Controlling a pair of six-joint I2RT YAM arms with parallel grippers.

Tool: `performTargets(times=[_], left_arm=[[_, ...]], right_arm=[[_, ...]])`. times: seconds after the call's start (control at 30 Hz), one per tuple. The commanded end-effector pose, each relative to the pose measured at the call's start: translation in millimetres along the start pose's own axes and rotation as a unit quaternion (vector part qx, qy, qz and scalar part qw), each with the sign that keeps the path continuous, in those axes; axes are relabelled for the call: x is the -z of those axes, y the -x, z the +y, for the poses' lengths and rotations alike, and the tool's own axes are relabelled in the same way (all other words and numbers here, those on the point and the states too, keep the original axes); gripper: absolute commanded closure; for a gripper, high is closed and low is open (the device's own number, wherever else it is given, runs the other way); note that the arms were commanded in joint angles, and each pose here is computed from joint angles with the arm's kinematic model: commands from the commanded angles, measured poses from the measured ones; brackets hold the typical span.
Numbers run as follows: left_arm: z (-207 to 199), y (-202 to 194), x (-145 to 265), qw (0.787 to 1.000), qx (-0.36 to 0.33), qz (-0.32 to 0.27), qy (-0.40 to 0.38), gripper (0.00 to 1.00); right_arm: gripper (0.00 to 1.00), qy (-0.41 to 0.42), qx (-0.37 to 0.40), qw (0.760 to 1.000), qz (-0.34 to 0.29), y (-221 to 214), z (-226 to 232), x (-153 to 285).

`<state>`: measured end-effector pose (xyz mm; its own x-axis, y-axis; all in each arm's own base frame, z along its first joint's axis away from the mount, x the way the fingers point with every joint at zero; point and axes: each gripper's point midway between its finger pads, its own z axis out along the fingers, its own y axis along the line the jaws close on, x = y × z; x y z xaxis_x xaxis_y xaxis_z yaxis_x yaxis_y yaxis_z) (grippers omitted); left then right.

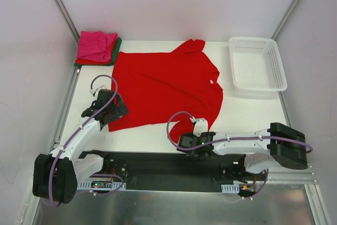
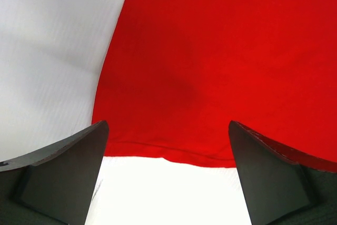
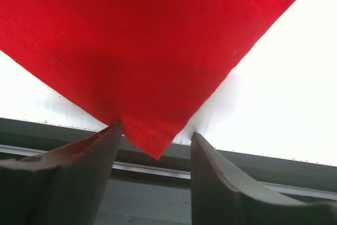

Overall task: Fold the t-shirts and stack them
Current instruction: Grap the side of the flattened tshirt closest away from the robot with both arms

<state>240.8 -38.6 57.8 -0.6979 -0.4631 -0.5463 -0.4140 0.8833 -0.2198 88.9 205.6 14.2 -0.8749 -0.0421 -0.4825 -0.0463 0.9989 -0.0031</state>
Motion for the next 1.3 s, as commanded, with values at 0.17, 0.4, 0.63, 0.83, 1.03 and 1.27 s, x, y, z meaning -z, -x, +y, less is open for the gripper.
performTargets(times=[0.17, 0.4, 0.63, 0.83, 1.03, 1.27], left_arm=[[-7, 9, 2, 1.0, -0.006, -0.01, -0.013, 0.02], [-5, 8, 2, 1.0, -0.007, -0.011, -0.01, 0.02], [-5, 9, 3, 1.0, -0.009, -0.013, -0.011, 0.02], [5, 6, 6, 1.0, -0.008, -0.007, 0.014, 0.04], [25, -13, 7, 0.999, 0.008, 0.013, 0.051, 0.04], [34, -31, 3, 0.997, 0.036, 0.028, 0.062, 0.18]], right_arm=[[0.58, -0.01, 0.002, 1.0, 0.009, -4, -5, -5], [0.73, -0.009, 0.005, 1.0, 0.011, -5, -4, -5], [0.84, -0.01, 0.009, 1.0, 0.012, -5, -3, -7], [0.99, -0.007, 0.015, 1.0, 0.012, -4, 0, -6], [0.99, 0.002, 0.026, 1.0, 0.014, -2, 3, -7], [0.99, 0.021, 0.03, 0.999, 0.017, 1, 9, -5]])
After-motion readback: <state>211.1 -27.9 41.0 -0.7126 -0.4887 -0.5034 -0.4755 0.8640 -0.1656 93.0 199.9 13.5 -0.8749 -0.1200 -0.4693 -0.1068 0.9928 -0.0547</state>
